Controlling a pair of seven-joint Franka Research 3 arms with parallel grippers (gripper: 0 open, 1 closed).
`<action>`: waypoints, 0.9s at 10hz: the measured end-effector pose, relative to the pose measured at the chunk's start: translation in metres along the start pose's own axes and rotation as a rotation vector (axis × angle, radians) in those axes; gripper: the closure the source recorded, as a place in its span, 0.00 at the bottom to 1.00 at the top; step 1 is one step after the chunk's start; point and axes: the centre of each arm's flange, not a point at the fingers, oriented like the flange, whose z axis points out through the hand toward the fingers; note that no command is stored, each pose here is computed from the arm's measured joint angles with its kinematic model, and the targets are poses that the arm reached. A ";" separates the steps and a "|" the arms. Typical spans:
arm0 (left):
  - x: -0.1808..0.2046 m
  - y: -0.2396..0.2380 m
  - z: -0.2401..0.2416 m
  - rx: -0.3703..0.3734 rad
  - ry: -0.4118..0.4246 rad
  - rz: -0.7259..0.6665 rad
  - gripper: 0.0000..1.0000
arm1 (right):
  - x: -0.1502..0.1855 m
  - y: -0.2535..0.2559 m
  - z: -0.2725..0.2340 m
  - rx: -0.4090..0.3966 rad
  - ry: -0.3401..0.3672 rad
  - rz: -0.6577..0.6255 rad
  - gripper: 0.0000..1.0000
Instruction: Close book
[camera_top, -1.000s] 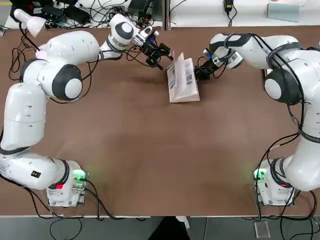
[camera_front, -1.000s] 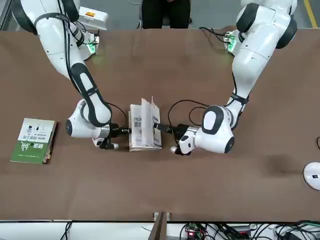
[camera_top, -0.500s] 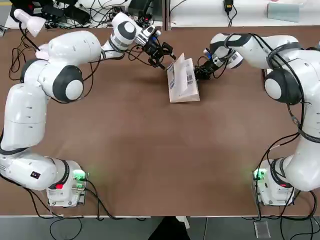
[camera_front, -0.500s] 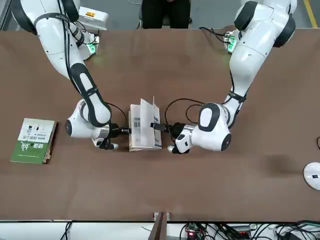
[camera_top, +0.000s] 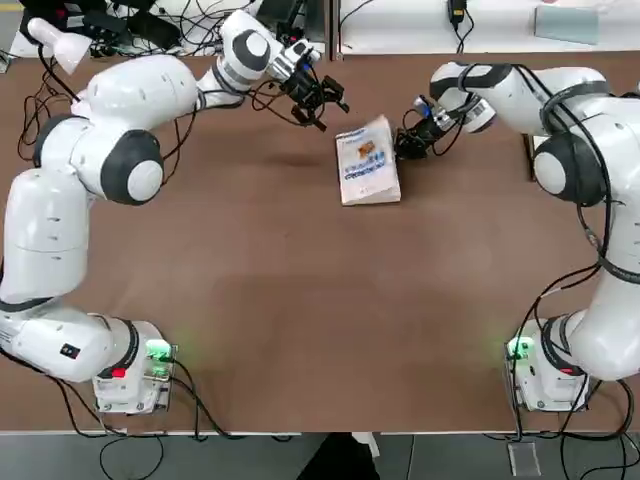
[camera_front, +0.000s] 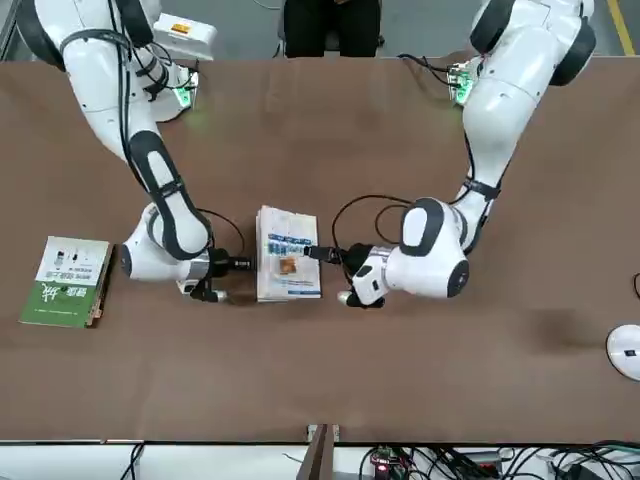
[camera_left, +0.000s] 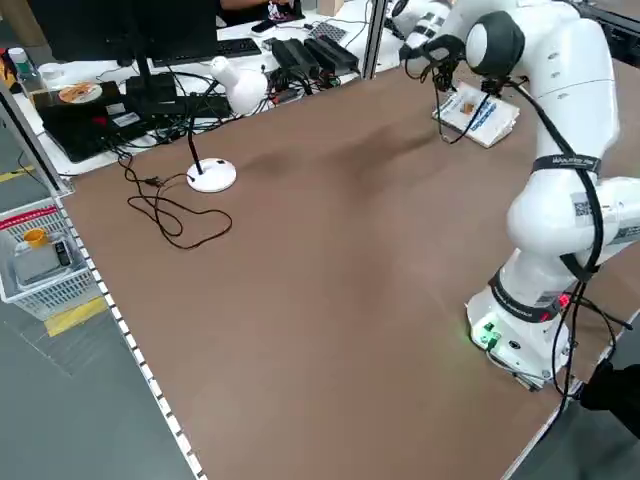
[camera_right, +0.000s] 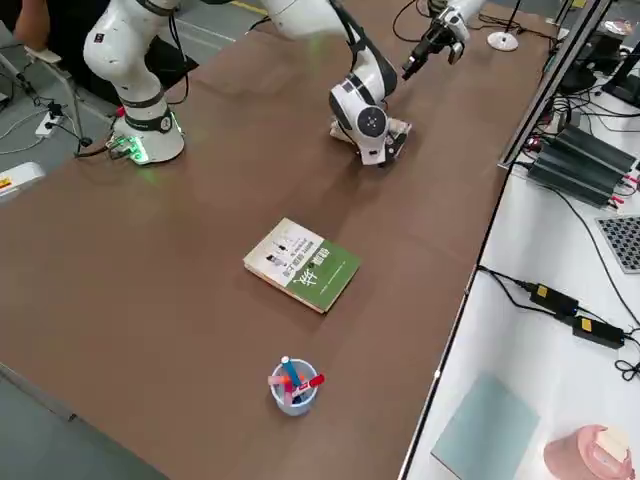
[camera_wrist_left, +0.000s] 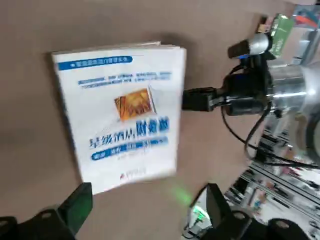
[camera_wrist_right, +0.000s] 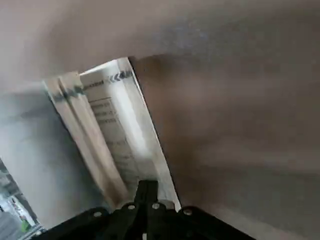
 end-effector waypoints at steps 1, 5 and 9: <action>-0.004 0.008 -0.005 0.033 0.013 0.009 0.00 | 0.001 -0.004 -0.005 0.011 -0.007 0.011 0.99; -0.010 0.023 -0.033 0.153 0.067 0.078 0.00 | 0.007 -0.012 -0.046 0.063 -0.045 0.017 0.99; -0.015 0.032 -0.060 0.274 0.118 0.146 0.00 | 0.014 -0.005 -0.099 0.076 -0.075 0.008 0.99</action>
